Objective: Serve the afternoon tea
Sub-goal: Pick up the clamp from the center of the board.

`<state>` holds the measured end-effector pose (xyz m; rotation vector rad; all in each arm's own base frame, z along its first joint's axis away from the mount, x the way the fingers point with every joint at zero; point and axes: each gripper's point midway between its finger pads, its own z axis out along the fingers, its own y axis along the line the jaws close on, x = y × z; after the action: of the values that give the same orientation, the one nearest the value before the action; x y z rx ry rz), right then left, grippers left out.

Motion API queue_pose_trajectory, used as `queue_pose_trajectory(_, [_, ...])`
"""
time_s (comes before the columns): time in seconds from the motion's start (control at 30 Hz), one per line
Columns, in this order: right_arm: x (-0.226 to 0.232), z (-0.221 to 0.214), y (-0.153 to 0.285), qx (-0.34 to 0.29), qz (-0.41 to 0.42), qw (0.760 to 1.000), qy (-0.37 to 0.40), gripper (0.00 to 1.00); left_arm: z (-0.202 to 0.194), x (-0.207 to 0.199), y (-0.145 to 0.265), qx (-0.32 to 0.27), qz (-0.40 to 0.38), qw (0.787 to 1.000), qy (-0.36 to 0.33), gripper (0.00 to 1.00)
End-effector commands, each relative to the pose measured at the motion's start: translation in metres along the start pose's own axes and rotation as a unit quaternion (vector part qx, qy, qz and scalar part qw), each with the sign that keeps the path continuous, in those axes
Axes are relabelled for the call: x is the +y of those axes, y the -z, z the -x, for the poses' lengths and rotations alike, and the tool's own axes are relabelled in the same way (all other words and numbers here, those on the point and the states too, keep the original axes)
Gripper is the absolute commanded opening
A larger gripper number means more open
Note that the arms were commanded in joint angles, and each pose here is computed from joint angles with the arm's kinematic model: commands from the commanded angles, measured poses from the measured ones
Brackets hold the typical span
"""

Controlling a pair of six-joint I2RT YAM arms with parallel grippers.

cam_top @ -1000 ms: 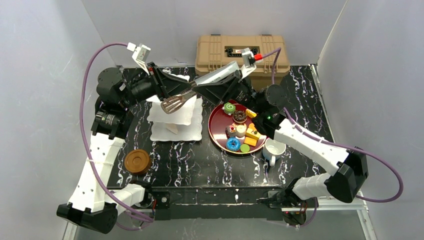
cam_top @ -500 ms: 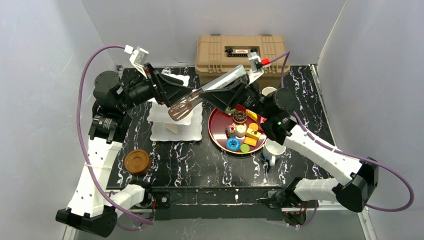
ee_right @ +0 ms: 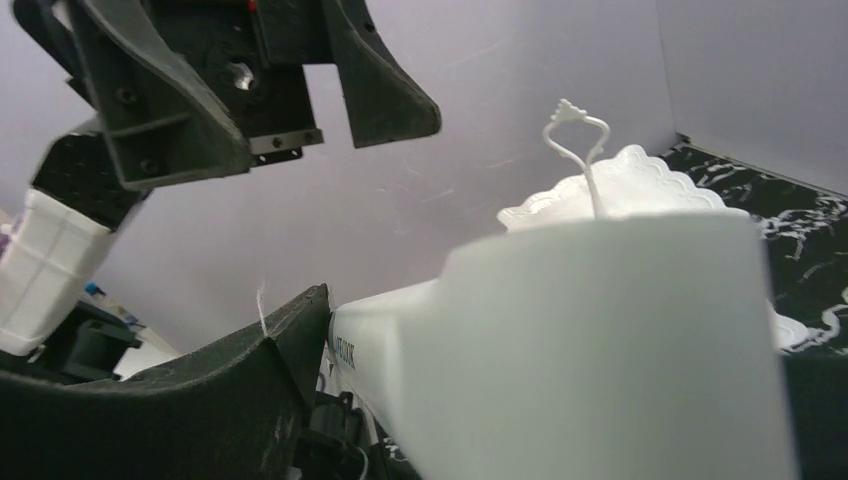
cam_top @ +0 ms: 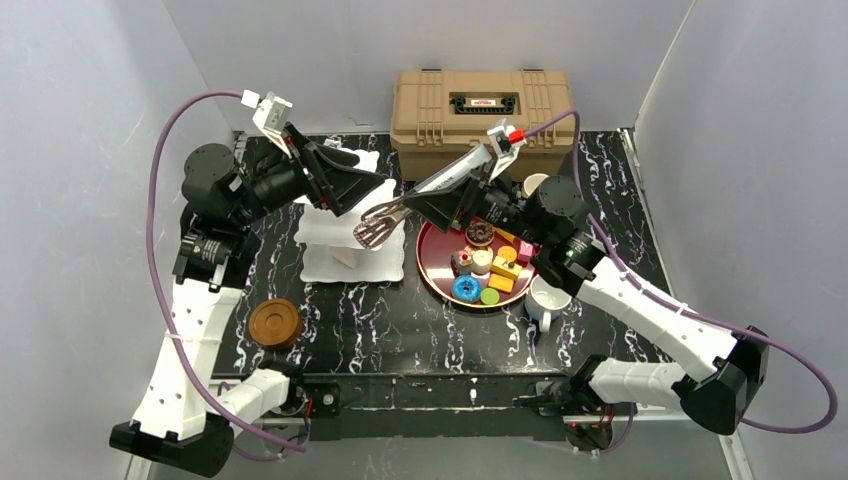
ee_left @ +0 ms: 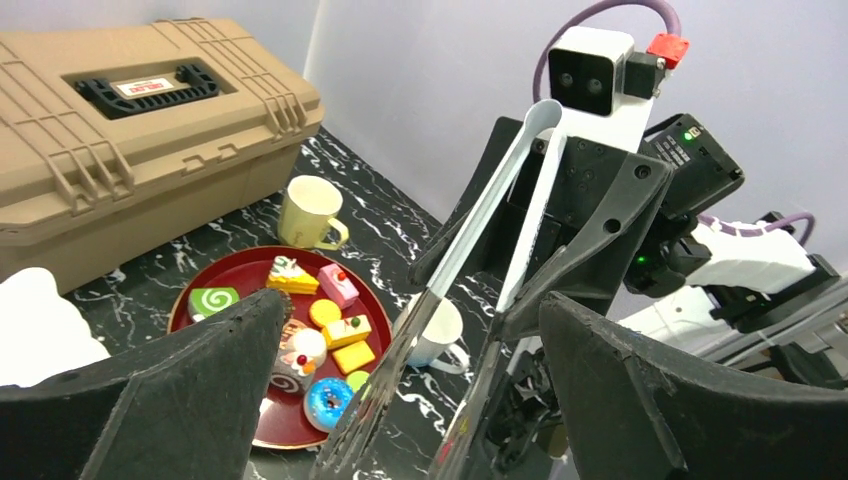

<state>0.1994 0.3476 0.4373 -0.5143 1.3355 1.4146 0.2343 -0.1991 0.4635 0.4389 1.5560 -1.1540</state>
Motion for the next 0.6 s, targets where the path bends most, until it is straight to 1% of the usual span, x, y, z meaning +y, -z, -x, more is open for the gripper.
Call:
queue_pose_trajectory(0.0, [-0.009,0.015,0.008,-0.015,-0.038,0.998,0.049,0.35,0.015,-0.002,0.009,-0.016,0.025,0.998,-0.05,0.98])
queue_pose_trajectory(0.2, [-0.03,0.008,0.017,0.003,-0.084,0.994,0.063,0.35,0.011,0.016,0.012,0.01,0.069,0.993,-0.095,0.98])
queue_pose_trajectory(0.3, [-0.041,0.003,0.025,0.008,-0.106,0.992,0.064,0.35,0.007,0.027,0.015,0.033,0.092,0.988,-0.119,0.98])
queue_pose_trajectory(0.47, [-0.061,-0.006,0.039,0.013,-0.143,0.987,0.066,0.35,0.0,0.045,0.025,0.072,0.133,0.974,-0.168,0.98])
queue_pose_trajectory(0.57, [-0.072,-0.01,0.046,0.015,-0.163,0.984,0.067,0.35,-0.003,0.052,0.03,0.091,0.143,0.964,-0.205,0.98])
